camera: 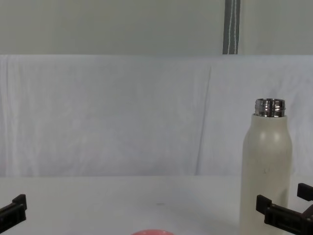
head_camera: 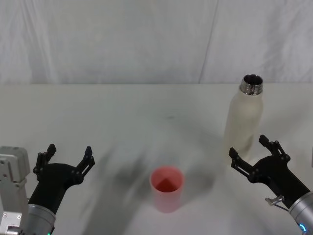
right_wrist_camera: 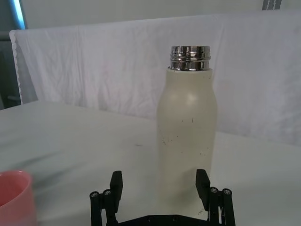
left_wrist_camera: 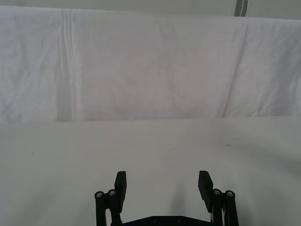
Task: Grasp the thermos with one hand and pour water into the cup lid.
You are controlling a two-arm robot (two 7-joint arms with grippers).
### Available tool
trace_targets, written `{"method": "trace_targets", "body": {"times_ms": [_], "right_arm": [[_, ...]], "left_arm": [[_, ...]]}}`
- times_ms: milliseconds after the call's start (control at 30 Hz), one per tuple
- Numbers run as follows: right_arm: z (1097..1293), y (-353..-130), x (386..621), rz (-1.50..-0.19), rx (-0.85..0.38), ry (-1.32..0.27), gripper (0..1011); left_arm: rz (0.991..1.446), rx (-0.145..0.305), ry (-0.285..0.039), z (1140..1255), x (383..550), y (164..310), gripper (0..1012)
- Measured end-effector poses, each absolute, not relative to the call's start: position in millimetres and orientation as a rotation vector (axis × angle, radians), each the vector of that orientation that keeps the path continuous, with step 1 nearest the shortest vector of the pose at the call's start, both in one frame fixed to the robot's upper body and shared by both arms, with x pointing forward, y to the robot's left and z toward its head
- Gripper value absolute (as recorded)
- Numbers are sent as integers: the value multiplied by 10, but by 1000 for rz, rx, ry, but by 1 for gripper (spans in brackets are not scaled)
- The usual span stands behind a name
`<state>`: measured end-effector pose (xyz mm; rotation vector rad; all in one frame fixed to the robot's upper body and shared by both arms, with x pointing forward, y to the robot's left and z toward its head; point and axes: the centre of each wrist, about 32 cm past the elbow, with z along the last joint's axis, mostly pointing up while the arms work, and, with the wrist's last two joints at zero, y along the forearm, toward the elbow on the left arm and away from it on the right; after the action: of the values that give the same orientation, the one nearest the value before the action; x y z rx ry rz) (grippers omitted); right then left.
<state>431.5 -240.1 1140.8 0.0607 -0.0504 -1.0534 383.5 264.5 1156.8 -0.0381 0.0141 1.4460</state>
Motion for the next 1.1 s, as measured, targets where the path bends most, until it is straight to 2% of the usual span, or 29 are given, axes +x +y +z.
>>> {"method": "trace_targets", "body": {"times_ms": [1100], "right_arm": [[11408, -2401, 4315, -1053, 61, -50, 1003]], "left_arm": [[1446, -38, 14, 11568, 3835, 2645, 1001]]}}
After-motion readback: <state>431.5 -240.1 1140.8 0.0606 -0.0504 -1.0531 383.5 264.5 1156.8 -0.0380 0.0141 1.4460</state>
